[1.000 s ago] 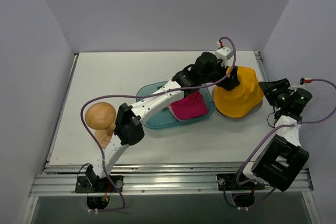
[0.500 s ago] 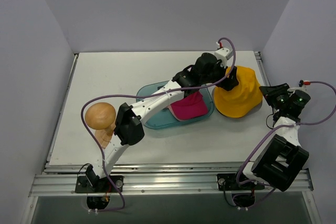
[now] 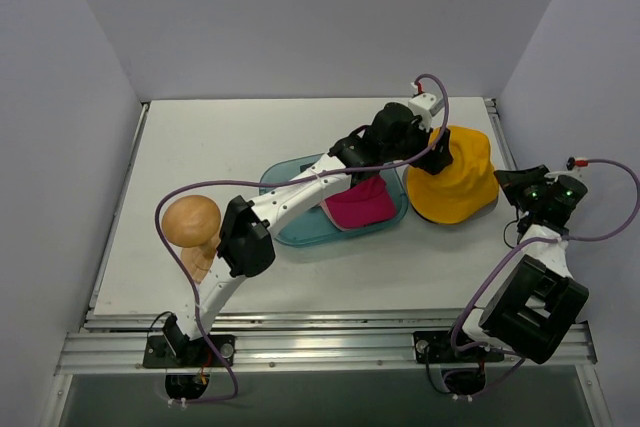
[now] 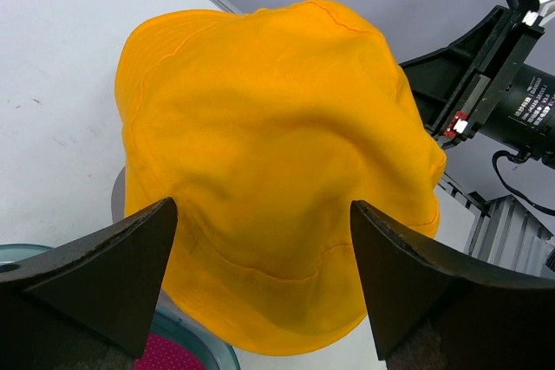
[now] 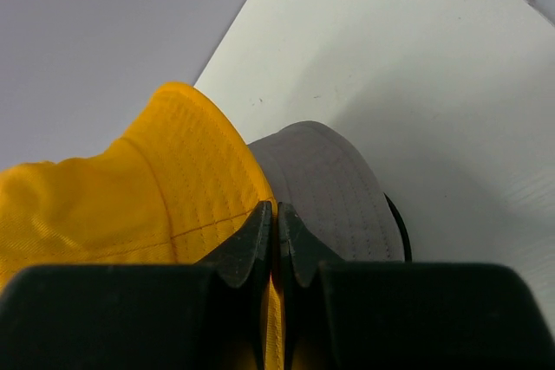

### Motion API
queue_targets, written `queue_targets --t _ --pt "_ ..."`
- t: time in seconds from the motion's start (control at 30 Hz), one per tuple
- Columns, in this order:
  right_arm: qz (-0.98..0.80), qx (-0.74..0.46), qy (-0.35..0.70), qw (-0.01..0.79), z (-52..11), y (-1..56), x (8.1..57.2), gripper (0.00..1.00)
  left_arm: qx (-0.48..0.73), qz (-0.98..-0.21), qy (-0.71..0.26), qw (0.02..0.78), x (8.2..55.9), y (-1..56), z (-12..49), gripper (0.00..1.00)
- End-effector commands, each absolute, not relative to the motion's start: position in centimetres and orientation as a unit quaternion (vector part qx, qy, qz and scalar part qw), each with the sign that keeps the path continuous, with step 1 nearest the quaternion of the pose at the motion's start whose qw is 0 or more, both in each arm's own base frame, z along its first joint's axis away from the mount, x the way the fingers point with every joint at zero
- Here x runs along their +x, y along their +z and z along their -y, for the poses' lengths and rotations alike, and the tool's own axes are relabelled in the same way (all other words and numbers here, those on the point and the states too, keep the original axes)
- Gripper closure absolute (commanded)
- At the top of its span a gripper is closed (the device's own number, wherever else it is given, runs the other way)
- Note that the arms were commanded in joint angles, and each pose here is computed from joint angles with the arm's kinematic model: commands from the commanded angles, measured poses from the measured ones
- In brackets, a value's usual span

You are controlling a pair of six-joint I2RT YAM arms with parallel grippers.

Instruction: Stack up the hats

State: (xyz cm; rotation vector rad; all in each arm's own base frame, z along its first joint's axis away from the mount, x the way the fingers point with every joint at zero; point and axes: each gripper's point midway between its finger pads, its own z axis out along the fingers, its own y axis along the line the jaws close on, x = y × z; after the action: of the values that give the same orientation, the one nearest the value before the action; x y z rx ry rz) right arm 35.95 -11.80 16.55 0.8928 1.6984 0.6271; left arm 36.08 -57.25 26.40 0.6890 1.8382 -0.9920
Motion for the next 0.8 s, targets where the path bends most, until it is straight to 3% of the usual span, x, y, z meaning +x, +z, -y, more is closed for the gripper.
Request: queue_targets --t 0.0,0.77 --pt "-0.717 0.388 0.232 0.531 12.8 15.2 35.7 1.0 0.276 -0.731 -0.408 0.472 35.8 28.5 57.2 0.1" --pt "-0.725 0.429 0.202 0.5 13.7 10.6 34.8 1.0 0.274 -0.731 -0.399 0.481 36.0 27.9 56.9 0.1"
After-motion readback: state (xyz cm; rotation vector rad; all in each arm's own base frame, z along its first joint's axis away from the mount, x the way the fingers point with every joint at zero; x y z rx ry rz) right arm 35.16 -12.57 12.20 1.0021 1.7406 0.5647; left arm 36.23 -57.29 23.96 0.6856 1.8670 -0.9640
